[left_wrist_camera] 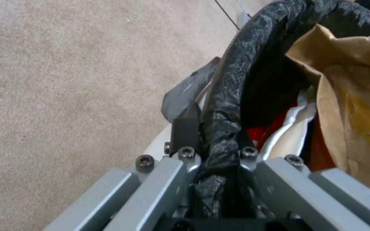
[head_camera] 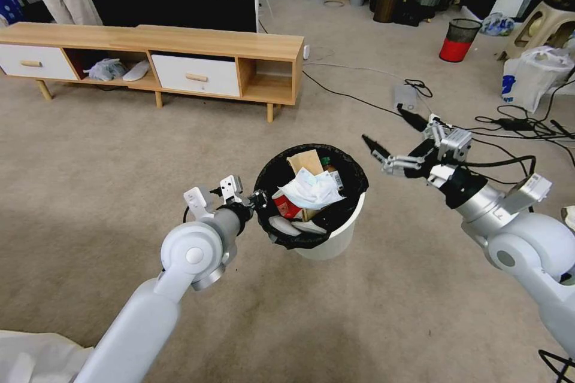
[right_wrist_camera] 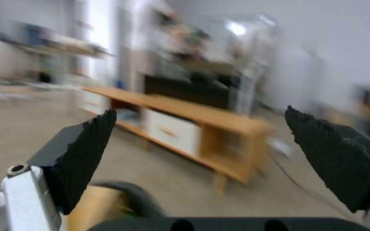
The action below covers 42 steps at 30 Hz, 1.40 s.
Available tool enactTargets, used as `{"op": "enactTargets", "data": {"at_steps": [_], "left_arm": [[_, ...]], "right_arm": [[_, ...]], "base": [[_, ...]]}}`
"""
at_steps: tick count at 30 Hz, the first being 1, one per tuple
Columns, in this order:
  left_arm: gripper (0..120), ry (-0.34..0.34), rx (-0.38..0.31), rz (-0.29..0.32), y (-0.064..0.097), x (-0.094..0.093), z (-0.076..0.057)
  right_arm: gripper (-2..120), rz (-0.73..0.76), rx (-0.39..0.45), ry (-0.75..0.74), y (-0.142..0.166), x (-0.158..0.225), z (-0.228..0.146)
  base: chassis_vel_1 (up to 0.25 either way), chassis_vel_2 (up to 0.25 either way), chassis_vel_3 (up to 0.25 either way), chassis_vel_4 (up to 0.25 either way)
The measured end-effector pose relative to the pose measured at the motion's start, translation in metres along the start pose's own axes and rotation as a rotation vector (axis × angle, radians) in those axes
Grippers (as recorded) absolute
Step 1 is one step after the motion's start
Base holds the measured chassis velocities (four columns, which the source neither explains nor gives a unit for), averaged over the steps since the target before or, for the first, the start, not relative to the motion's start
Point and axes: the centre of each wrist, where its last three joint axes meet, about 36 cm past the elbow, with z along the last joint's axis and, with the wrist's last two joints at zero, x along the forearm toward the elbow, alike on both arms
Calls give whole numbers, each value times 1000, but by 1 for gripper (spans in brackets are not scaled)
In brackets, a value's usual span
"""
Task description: Pick up the trash bin, then pick up the garbage from the floor and place it into the trash bin.
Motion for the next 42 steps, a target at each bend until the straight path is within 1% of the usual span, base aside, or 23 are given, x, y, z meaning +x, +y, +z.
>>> {"op": "enactTargets", "data": {"at_steps": [1, 2, 3, 4, 5, 6, 8, 9, 10, 18, 23, 27, 29, 30, 31, 33, 35, 38, 41, 42], "left_arm": [[3, 0, 0, 0, 0, 0, 0], [3, 0, 0, 0, 0, 0, 0], [3, 0, 0, 0, 0, 0, 0], [3, 0, 0, 1, 0, 0, 0], [3, -1, 0, 3, 0, 0, -1], [3, -1, 0, 3, 0, 0, -1], [3, -6, -2, 5, 2, 1, -2], [3, -6, -2, 5, 2, 1, -2], [3, -9, -4, 5, 3, 2, -3], [3, -21, 4, 6, 5, 4, -7], [3, -28, 5, 8, 8, 5, -8], [3, -32, 4, 9, 9, 6, -10], [3, -41, 6, 6, 12, 7, -12], [3, -41, 6, 6, 12, 7, -12], [3, -43, 7, 6, 14, 8, -13], [3, -44, 8, 7, 14, 8, -13], [3, -49, 16, 7, 19, 9, -15], [3, -50, 19, 4, 20, 10, -16], [3, -55, 23, -5, 25, 11, -19], [3, -55, 23, -5, 25, 11, -19]], "right_arm": [[100, 0, 0, 0, 0, 0, 0], [100, 165, -43, 104, 11, 0, -4], [100, 165, -43, 104, 11, 0, -4], [100, 240, -72, 157, 17, 0, -5], [100, 360, -110, 236, 23, -1, -5], [100, 360, -110, 236, 23, -1, -5], [100, 482, -126, 315, 26, 1, 2], [100, 482, -126, 315, 26, 1, 2], [100, 516, -126, 340, 26, 5, 6], [100, 565, -131, 381, 27, 14, 17], [100, 595, -126, 402, 17, 25, 36], [100, 597, -120, 406, 13, 30, 43], [100, 611, -93, 405, 6, 41, 60], [100, 611, -93, 405, 6, 41, 60], [100, 615, -86, 414, 4, 48, 67], [100, 615, -84, 416, 3, 51, 70], [100, 609, -64, 405, -2, 63, 81], [100, 603, -54, 403, -5, 67, 84], [100, 598, 9, 384, -17, 81, 96], [100, 598, 9, 384, -17, 81, 96]], "base": [[0, 0, 0, 0], [0, 0, 0, 0], [0, 0, 0, 0], [0, 0, 0, 0], [0, 0, 0, 0], [0, 0, 0, 0], [0, 0, 0, 0], [0, 0, 0, 0], [0, 0, 0, 0], [0, 0, 0, 0], [0, 0, 0, 0], [0, 0, 0, 0], [0, 0, 0, 0], [0, 0, 0, 0], [0, 0, 0, 0], [0, 0, 0, 0], [0, 0, 0, 0], [0, 0, 0, 0], [0, 0, 0, 0], [0, 0, 0, 0]]}}
